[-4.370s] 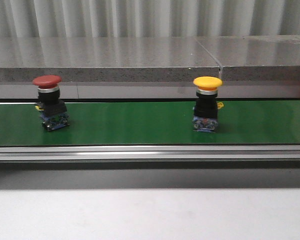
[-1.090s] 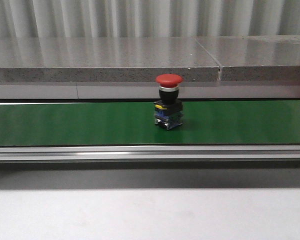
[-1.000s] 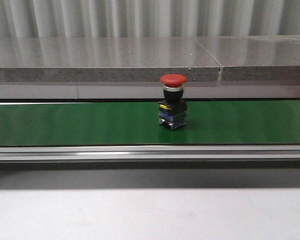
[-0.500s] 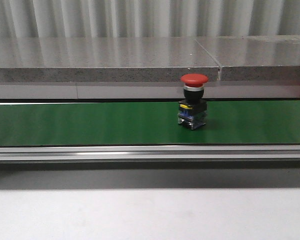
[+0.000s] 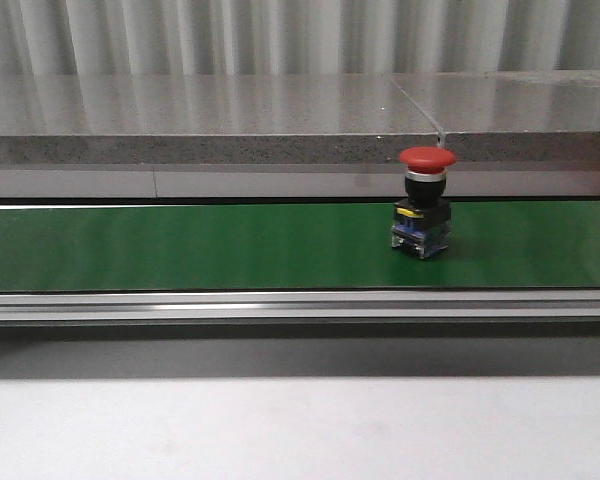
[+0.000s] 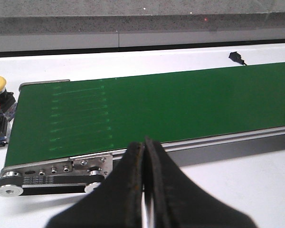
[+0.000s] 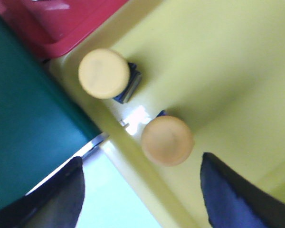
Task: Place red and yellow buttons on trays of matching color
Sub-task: 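Grasp the red button at the belt end with the right gripper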
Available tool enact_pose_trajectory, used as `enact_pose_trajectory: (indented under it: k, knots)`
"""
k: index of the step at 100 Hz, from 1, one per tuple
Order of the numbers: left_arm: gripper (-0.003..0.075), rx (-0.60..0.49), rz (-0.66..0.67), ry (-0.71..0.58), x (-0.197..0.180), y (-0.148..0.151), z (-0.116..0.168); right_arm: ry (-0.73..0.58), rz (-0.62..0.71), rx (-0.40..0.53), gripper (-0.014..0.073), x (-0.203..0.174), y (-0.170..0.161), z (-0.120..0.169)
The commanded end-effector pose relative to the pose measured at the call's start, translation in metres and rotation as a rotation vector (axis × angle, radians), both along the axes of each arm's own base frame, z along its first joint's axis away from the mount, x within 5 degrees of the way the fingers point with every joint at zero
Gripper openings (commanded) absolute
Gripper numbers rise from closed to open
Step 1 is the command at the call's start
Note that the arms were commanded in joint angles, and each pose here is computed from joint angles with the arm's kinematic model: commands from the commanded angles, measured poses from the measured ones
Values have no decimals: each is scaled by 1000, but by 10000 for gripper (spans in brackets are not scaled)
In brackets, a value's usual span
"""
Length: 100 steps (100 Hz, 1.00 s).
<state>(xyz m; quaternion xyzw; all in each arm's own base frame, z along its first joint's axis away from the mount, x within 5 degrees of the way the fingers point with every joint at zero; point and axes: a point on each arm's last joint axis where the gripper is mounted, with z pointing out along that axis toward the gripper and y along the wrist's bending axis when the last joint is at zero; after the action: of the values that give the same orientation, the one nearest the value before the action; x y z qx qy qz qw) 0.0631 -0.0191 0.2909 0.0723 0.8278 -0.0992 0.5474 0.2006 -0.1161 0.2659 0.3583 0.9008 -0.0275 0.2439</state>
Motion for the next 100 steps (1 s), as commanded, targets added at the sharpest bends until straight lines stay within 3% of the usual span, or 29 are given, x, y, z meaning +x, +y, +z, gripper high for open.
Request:
enact_pose_trajectory:
  k: [1, 20, 53, 81, 100]
  knots:
    - [-20, -33, -2, -82, 2, -1, 14, -42, 69, -54, 520, -2, 9, 21]
    - [-20, -33, -2, -82, 2, -1, 14, 35, 284, -38, 520, 5, 40, 32]
    - [-20, -33, -2, -82, 2, -1, 14, 61, 700, -55, 520, 24, 93, 59]
    - [-20, -33, -2, -82, 2, -1, 14, 86, 1015, -48, 520, 51, 124, 53]
    - [-20, -33, -2, -82, 2, -1, 14, 61, 1117, -62, 520, 77, 144, 46]
